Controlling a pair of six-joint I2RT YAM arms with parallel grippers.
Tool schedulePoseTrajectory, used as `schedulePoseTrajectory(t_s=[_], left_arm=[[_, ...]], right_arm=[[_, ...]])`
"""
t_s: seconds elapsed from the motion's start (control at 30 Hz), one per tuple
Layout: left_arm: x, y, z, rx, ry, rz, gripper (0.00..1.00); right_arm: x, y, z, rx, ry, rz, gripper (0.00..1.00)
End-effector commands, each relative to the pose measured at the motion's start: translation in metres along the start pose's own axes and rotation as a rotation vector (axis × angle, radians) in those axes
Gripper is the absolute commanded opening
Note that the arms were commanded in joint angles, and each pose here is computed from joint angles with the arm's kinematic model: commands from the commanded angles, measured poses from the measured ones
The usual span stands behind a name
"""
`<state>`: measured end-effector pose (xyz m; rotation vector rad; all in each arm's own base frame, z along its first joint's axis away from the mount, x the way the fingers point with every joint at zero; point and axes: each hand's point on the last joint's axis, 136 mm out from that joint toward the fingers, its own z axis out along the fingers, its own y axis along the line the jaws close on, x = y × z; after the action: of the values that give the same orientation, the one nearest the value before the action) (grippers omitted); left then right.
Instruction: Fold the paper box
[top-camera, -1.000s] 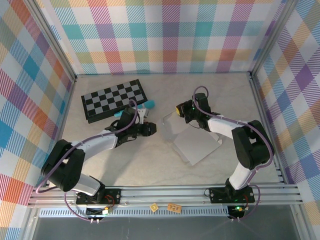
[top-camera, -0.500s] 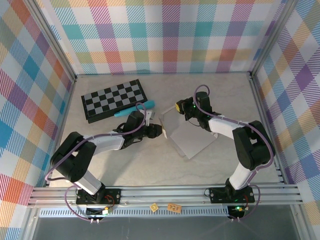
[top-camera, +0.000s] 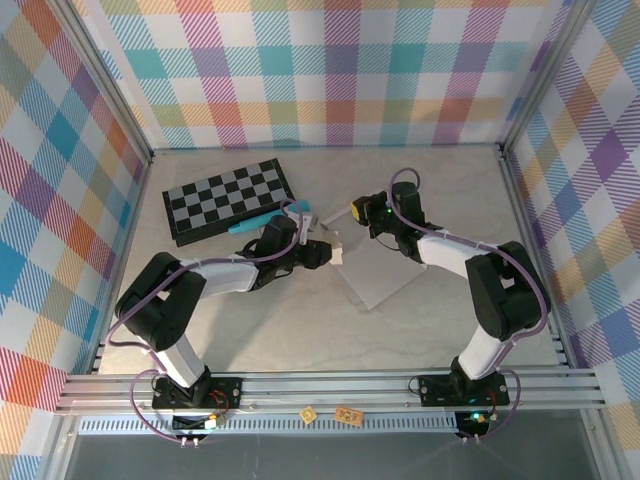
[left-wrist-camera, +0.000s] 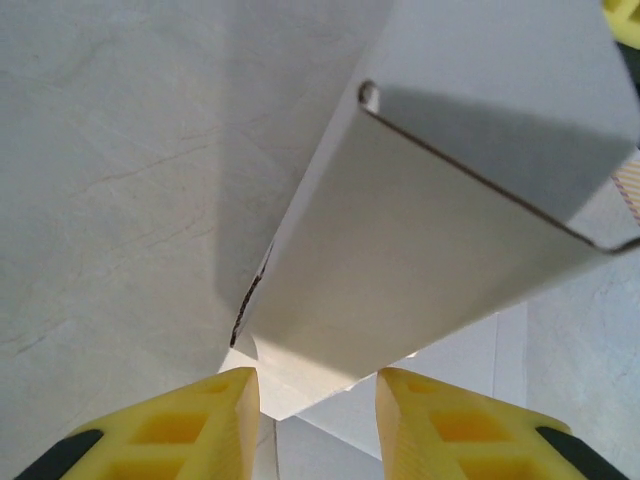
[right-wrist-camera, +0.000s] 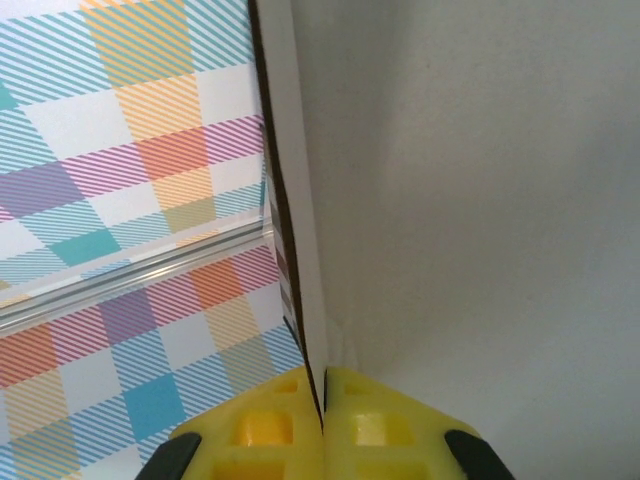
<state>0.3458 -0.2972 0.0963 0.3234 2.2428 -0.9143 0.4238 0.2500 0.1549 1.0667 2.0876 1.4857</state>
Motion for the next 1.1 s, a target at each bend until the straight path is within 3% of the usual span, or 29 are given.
schedulePoseTrajectory(t_s=[0.0,0.4,1.07], left_arm=[[-0.018,0.0,0.005,-0.026,-0.061,0.04,0.36],[-0.017,0.019,0.009,-0.126,-0.072,0.054,0.39],[-0.026,0.018,0.006,-0.194,-0.185,0.075,0.46]], right_arm=[[0.005,0.004,-0.002,-0.059,0.028,-0.006,0.0],[0.004,-0.023,0.008,-0.094,0.049,-0.009,0.0],[-0.001,-0.027,0.011,-0.234,0.027,-0.051,0.0]])
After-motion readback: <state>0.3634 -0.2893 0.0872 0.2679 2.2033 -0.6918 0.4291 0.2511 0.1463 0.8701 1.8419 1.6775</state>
